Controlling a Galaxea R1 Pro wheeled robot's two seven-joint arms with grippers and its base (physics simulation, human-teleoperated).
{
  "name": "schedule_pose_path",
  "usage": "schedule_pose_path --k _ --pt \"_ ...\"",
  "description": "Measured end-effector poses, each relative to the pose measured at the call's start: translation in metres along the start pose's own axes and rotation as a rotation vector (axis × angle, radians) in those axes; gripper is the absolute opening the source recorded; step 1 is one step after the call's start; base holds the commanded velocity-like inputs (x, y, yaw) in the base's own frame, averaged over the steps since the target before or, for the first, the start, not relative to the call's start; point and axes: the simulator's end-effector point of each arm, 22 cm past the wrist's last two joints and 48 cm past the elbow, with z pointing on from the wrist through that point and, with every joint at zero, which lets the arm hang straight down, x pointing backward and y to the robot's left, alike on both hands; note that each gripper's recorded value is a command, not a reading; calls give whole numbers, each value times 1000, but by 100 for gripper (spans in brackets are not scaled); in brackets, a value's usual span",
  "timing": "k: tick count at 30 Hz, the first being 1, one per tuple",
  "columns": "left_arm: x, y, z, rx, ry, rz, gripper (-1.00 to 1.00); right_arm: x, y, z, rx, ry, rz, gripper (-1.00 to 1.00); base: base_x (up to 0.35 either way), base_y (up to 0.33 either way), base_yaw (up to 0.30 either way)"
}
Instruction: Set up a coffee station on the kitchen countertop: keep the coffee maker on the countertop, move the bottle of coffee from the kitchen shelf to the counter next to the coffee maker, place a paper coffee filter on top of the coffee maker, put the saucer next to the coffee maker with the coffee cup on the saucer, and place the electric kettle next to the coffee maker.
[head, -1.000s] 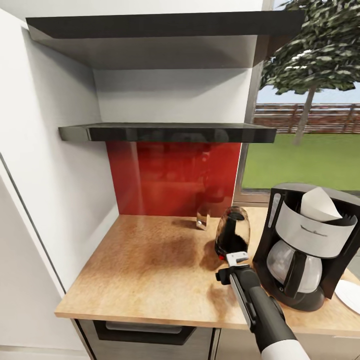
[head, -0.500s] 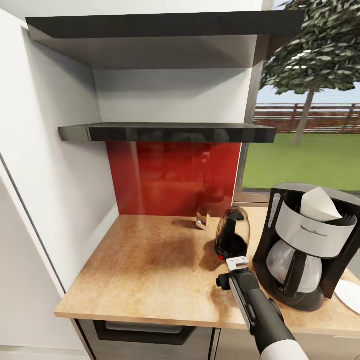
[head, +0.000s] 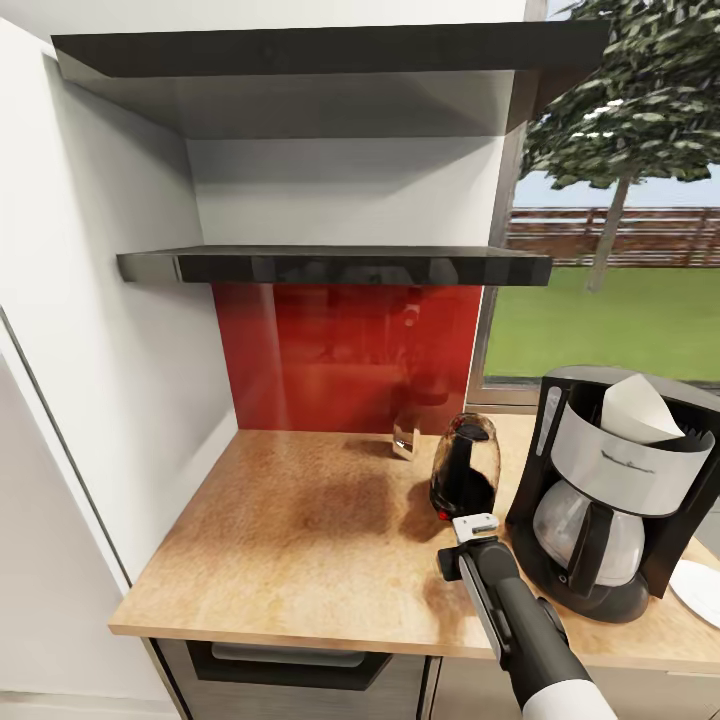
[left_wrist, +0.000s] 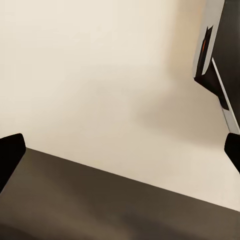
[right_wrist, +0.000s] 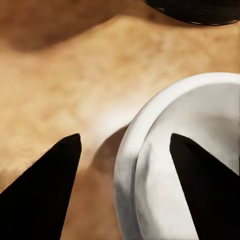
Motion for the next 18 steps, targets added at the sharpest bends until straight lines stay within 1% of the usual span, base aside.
schedule_pose_path --k 5,18 --pt "0 0 0 0 -1 0 100 0 -4 0 15 -1 -16 -100 0 0 0" --pt "0 0 0 0 -1 0 100 0 -2 0 8 0 -10 -100 0 0 0"
